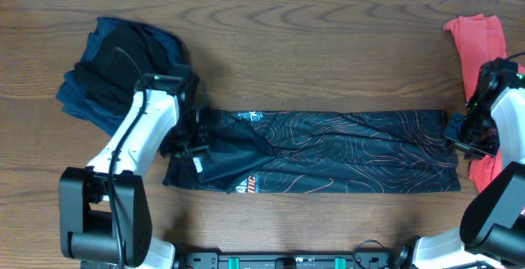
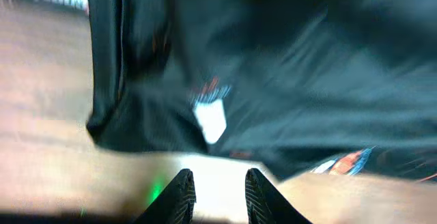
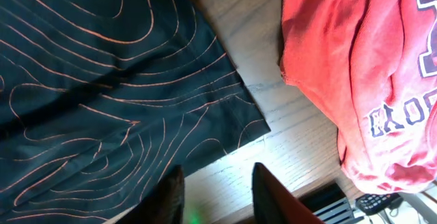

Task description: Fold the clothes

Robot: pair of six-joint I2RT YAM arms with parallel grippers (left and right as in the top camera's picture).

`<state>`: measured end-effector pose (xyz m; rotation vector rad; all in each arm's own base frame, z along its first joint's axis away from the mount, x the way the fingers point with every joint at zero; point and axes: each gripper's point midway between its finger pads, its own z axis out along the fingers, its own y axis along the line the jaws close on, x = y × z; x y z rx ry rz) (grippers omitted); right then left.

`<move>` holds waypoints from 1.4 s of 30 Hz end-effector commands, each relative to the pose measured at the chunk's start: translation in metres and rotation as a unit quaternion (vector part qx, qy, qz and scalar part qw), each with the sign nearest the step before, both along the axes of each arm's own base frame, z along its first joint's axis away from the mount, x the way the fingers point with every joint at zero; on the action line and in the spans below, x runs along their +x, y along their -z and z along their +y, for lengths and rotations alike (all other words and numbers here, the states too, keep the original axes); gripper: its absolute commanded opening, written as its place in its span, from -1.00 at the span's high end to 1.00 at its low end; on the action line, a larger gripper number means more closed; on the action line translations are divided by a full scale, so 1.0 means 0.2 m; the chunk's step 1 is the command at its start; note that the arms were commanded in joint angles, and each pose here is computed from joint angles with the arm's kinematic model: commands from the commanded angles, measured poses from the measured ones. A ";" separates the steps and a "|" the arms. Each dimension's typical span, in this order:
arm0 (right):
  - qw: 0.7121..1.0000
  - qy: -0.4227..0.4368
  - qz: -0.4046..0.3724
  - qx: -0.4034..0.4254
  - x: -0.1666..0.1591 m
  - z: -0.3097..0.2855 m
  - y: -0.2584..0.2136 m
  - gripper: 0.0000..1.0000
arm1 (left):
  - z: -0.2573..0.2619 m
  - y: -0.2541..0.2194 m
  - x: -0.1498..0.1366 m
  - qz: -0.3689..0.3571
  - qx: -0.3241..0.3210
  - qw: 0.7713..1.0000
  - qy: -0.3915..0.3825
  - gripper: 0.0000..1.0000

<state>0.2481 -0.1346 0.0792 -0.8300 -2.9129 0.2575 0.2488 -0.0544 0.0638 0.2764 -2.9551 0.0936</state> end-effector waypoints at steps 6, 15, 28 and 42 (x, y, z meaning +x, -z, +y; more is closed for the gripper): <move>0.998 -0.024 -0.041 0.048 0.02 0.00 0.14 0.01 | -0.05 -0.05 0.10 -0.039 -0.024 0.999 -0.005 0.41; 0.992 -0.061 -0.084 0.066 0.03 0.05 0.37 -0.19 | -0.05 -0.05 0.10 -0.040 -0.024 0.999 -0.004 0.40; 0.990 -0.065 -0.117 0.033 0.09 0.01 0.42 -0.30 | -0.05 -0.05 0.10 -0.039 -0.024 0.999 -0.004 0.39; 0.989 -0.093 -0.110 0.040 0.11 0.00 0.46 -0.33 | -0.05 -0.05 0.10 -0.041 -0.025 0.999 -0.004 0.38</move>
